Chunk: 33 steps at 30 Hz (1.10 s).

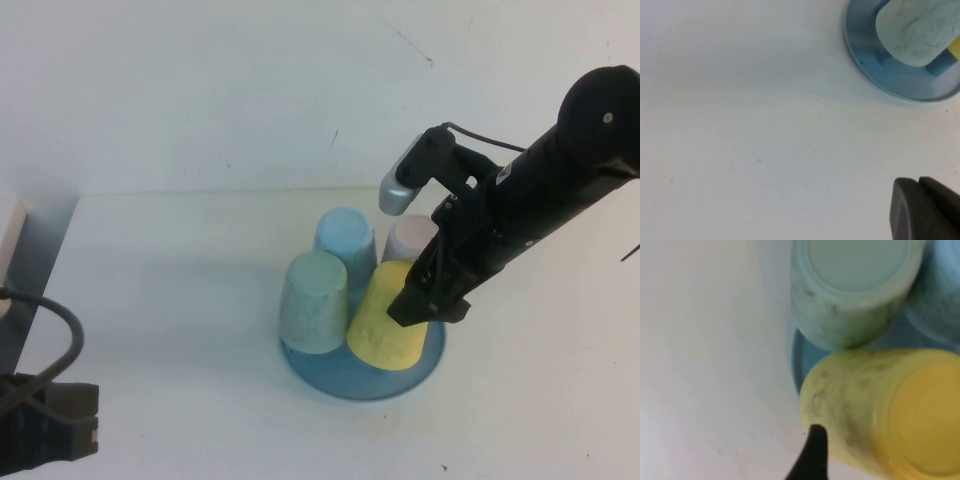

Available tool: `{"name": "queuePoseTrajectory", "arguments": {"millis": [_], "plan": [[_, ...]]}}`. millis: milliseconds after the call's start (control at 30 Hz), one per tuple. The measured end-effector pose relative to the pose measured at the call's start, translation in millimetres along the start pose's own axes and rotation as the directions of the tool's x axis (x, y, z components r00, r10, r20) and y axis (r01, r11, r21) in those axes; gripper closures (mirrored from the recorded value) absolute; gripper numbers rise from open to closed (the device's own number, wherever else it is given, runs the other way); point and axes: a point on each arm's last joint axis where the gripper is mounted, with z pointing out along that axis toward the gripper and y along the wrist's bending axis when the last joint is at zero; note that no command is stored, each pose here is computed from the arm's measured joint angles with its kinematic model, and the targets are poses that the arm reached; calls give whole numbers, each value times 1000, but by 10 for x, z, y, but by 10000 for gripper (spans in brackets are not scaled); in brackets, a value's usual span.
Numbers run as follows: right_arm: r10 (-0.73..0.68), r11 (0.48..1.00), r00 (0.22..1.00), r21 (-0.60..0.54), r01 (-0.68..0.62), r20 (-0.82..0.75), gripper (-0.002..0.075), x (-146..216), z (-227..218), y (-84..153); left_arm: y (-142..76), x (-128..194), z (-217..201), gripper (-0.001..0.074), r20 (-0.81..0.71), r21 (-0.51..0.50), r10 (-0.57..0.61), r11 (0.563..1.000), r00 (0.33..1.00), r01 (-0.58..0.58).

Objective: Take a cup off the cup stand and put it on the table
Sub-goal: Pick up the cup from the rack

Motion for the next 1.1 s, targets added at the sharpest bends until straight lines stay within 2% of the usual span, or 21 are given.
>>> {"name": "queuePoseTrajectory", "arguments": {"millis": [200,467,700,1100], "plan": [[10,1000,1000,8,-10,-11,34,9,-1,-7,0,0,0,737,0,0,0,1000,1000,0],[65,997,997,-38,-64,39,34,-39,-2,32,-8,-24,0,738,26,9,-14,1000,1000,14],[85,996,993,-34,-82,83,34,-79,-5,24,-31,-38,-1,738,41,35,-22,999,999,20],[16,1000,996,-25,-14,85,34,-79,31,5,-41,-41,-2,738,44,47,-30,999,999,28]]}}
